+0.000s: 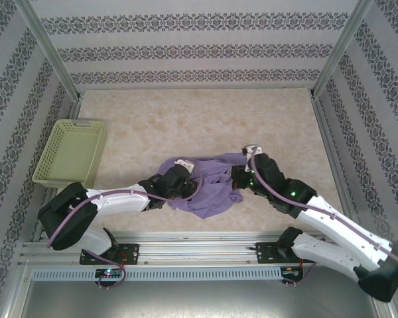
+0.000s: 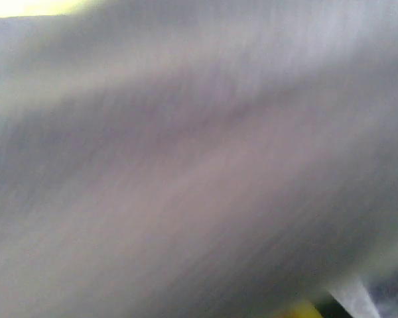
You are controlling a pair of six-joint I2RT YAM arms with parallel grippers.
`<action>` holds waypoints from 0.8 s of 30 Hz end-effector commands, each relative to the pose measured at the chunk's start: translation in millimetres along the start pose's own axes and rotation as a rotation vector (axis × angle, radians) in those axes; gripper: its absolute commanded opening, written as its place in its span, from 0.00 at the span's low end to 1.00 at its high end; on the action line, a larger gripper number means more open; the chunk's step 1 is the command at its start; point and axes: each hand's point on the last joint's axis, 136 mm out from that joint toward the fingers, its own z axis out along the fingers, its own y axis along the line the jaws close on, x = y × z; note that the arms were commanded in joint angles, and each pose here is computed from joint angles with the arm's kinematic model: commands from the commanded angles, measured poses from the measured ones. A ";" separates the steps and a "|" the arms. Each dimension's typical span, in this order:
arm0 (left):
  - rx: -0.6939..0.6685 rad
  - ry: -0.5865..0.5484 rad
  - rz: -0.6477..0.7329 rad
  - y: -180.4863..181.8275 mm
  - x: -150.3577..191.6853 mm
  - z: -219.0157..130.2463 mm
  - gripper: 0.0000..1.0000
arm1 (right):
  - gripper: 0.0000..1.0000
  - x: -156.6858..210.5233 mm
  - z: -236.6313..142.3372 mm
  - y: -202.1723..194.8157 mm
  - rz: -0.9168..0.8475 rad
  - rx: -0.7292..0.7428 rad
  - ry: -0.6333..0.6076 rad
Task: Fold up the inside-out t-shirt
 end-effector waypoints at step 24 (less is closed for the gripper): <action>0.121 0.014 0.032 -41.3 -12.6 6.0 0.12 | 0.40 50.9 28.5 -19.9 -0.043 0.118 0.182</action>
